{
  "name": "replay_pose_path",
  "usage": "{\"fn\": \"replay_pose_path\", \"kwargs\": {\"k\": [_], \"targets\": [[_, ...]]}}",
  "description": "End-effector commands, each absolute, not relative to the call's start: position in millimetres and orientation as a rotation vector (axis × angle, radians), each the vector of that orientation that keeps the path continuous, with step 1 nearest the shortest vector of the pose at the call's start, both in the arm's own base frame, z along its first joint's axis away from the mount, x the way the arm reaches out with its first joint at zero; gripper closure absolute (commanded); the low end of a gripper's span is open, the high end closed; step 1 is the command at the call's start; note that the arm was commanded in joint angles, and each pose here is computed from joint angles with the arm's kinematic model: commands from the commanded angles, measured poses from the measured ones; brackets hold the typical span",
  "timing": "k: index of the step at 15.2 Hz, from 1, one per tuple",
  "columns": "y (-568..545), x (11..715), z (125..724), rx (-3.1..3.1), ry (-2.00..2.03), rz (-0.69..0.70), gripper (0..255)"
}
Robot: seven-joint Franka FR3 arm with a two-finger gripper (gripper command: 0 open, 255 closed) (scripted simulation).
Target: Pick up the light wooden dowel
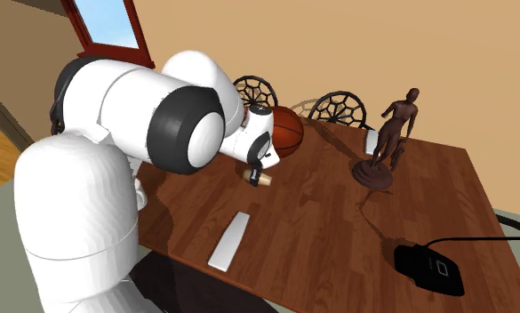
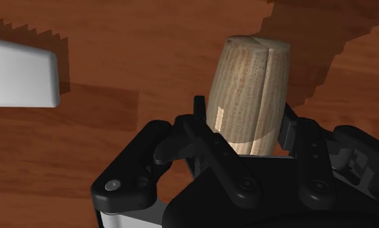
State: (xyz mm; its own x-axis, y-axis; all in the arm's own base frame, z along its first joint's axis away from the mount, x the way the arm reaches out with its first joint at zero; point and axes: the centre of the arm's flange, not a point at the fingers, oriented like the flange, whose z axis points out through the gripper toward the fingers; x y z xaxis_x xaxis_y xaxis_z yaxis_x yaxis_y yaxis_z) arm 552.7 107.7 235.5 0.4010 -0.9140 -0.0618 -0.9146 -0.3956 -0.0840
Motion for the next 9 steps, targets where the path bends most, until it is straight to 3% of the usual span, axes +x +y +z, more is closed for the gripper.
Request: {"fn": "replay_pose_path", "kwargs": {"k": [1, 9], "targets": [[108, 553, 247, -2.541, 1.664, 0.009, 255], [108, 553, 279, -2.541, 1.664, 0.009, 255]]}}
